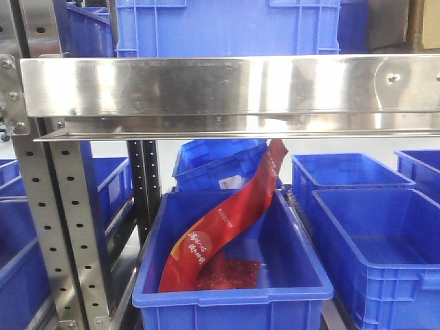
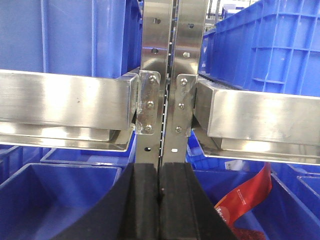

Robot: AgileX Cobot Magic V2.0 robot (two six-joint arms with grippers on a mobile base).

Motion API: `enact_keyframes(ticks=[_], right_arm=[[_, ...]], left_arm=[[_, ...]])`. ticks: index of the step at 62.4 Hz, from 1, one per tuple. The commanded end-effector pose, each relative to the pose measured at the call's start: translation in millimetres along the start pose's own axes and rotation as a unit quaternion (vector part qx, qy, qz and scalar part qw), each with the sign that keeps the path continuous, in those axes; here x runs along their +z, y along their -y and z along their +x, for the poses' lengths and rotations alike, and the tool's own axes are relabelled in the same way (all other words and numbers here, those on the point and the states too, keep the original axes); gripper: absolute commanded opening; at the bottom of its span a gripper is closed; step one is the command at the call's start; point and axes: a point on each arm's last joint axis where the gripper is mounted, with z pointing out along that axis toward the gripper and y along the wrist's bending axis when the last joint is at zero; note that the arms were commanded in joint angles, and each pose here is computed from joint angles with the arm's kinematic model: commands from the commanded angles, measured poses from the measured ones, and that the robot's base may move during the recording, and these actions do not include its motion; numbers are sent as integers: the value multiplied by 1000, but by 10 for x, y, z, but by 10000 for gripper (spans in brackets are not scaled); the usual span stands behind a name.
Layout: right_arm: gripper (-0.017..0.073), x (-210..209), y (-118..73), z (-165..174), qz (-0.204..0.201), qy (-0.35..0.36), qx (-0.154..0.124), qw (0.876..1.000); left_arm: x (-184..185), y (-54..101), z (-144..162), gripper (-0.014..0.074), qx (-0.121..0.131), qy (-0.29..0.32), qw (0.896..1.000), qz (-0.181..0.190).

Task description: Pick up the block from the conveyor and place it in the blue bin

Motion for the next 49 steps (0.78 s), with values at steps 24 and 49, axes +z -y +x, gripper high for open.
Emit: enact_keyframes(ticks=[24, 49], right_arm=[[-162, -3, -1, -21, -1, 12, -4, 1000], [-162, -3, -1, -21, -1, 12, -4, 1000]], left_arm=[[-6, 20, -38, -111, -19, 20, 999, 17], [-6, 20, -38, -111, -19, 20, 999, 17]])
